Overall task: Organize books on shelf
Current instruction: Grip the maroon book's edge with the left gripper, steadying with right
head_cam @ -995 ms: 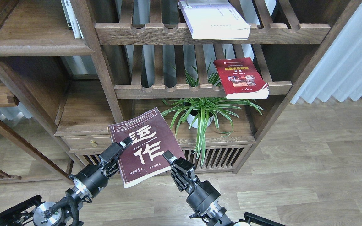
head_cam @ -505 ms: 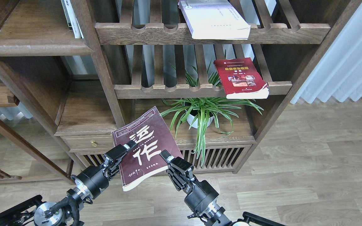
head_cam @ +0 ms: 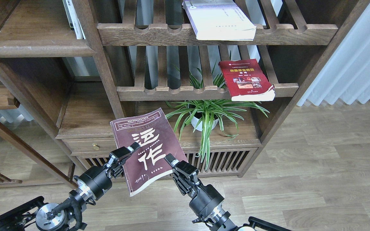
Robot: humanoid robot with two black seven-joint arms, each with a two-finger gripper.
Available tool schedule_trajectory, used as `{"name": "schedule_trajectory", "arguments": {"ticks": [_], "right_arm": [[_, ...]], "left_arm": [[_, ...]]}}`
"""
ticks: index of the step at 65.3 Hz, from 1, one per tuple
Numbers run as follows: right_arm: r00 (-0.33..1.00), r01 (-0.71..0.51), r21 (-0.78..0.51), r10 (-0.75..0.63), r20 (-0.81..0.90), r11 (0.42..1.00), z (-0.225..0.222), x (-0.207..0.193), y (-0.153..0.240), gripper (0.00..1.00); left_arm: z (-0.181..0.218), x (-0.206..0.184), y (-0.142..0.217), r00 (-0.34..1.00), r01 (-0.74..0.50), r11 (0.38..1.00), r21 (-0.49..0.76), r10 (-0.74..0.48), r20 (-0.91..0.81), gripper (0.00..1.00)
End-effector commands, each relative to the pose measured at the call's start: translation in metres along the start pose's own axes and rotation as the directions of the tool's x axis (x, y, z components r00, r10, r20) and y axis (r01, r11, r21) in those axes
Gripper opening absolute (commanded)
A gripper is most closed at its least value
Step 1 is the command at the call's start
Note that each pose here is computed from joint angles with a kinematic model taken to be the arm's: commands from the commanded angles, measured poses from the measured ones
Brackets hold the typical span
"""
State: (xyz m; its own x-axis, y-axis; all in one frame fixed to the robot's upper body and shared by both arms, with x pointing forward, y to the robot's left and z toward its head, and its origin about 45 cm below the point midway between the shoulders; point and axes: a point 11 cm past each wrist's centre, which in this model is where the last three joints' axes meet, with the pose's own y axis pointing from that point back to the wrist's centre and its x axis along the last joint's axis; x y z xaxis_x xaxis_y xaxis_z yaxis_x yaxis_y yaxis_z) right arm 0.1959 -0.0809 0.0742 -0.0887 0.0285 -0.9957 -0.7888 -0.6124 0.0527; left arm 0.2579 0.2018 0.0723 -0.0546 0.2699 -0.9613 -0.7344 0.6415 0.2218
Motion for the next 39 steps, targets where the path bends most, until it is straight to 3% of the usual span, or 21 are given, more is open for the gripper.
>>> {"name": "schedule_trajectory", "arguments": {"ticks": [1,39], "right_arm": [[1.0,-0.001,0.002,0.001,0.003,1.0,0.001,0.0,0.0,0.05],[1.0,-0.019,0.041,0.019,-0.01,0.999,-0.011,0.007,0.0,0.05]], "left_arm": [[-0.001,0.003,0.003,1.0,-0.01,1.0,0.001,0.01,-0.001,0.06],[-0.002,0.006,0.007,1.0,-0.019,1.0,0.008,0.019,0.009,0.04]]}}
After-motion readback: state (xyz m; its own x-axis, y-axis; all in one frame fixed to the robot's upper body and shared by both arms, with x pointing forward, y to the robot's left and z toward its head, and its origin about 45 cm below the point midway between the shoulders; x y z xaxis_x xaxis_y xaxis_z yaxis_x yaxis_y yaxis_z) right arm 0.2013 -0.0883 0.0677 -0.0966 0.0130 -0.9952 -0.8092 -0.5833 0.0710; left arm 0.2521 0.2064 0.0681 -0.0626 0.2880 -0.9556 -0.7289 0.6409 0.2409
